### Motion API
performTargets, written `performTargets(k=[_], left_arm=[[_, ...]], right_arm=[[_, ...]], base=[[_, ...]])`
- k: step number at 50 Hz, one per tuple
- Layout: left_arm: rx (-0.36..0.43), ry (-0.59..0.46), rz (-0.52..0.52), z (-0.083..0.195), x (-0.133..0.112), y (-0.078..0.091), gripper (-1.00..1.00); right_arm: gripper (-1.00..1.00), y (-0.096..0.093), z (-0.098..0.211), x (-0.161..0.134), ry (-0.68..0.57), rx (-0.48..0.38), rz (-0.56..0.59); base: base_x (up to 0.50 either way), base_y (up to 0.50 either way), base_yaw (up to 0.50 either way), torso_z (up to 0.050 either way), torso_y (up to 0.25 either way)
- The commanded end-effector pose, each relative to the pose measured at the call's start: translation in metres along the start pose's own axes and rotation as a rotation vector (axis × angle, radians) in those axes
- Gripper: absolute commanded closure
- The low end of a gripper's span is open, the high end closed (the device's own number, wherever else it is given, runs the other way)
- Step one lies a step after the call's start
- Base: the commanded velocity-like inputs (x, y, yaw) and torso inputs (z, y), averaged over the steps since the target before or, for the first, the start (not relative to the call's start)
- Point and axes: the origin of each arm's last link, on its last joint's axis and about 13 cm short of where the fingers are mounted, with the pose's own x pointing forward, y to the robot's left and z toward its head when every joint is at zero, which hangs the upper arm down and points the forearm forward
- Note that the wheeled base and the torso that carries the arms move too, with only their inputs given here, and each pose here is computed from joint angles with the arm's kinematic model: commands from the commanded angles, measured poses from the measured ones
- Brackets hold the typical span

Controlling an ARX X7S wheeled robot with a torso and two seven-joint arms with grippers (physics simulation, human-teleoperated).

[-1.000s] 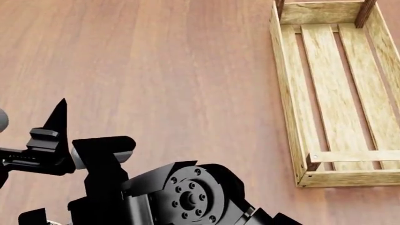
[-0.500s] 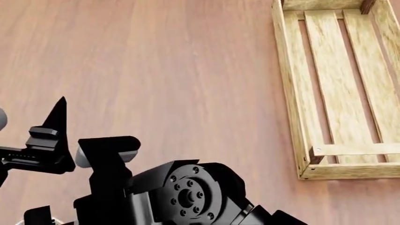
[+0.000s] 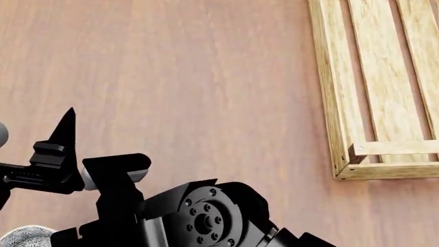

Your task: Stack the right bowl on the left bowl and place them in the tray.

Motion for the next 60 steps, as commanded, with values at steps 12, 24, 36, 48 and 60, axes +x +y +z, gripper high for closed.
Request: performTargets(k=[12,24,36,48,60], left_arm=[[-0.003,-0.008,0.0,0.0,-0.001,0.0,-1.0],[-0.039,-0.001,-0.019,0.0,0.0,0.0,-1.0],[-0.019,-0.009,-0.003,0.0,0.0,0.0,-1.0],[-0.017,-0.011,-0.002,0.0,-0.001,0.0,-1.0],[-0.02,-0.007,0.002,-0.002,-0.001,0.001,-1.0]], right_arm=[[1.0,0.0,-0.001,-0.001,-0.008,0.004,-0.001],[1.0,-0.002,0.0,-0.001,-0.01,0.01,-0.007],[1.0,-0.004,0.002,-0.001,-0.015,0.018,-0.011],[1.0,-0.024,0.029,-0.014,-0.101,0.096,-0.083],[1.0,-0.042,0.076,-0.044,-0.215,0.158,-0.186]], base=[[0.0,0.0,0.0,0.0,0.0],[0.0,0.0,0.0,0.0,0.096],[0.0,0.0,0.0,0.0,0.139],[0.0,0.0,0.0,0.0,0.0],[0.0,0.0,0.0,0.0,0.0]])
